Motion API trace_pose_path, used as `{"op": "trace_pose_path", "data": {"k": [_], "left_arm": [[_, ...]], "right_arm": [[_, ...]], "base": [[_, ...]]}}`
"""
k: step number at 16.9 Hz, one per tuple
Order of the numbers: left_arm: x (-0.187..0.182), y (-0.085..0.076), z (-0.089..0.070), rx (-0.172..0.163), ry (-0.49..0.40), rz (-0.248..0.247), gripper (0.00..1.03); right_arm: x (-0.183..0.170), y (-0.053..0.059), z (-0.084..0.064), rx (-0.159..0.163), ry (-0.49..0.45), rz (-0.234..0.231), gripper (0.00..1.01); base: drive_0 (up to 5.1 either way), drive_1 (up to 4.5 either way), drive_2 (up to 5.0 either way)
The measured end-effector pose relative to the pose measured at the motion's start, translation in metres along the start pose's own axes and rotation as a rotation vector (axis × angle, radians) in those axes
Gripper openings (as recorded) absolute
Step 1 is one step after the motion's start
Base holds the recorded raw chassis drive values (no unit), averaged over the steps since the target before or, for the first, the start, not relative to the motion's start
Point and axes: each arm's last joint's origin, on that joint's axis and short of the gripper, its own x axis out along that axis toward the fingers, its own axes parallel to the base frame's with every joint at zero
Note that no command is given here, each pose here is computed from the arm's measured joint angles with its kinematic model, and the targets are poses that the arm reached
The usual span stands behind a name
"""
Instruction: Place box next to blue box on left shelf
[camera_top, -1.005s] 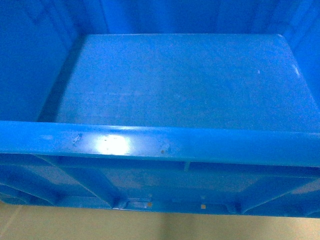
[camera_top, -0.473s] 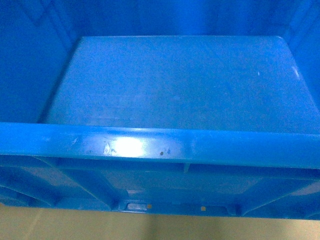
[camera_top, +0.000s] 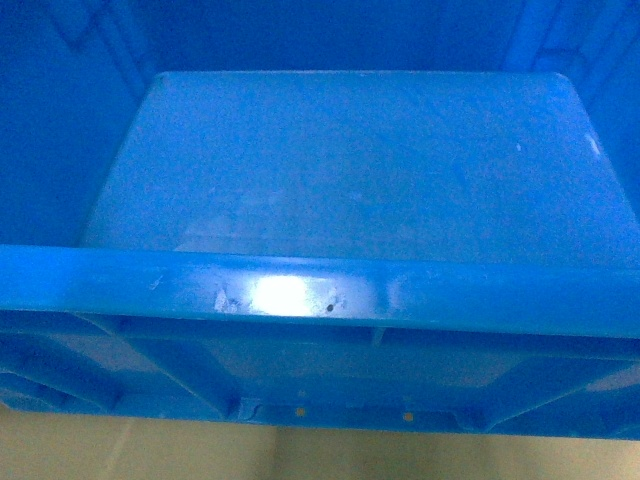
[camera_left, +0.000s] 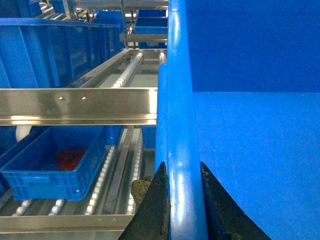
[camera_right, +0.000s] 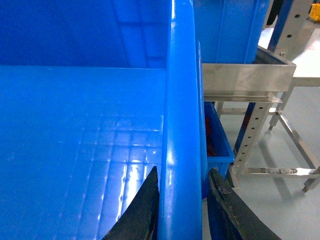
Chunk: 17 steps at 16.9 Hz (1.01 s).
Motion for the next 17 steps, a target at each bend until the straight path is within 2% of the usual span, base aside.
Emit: {"op": "trace_pose_path", "data": {"k": [17], "left_arm": [[-0.0002,0.0005,0.0005,-0.001,-0.003,0.002,0.09]], "right_arm": [[0.0000,0.0002,0.0003,0.000,-0.003,0.004,0.20]], "base": [[-5.0,2.48,2.5]]}}
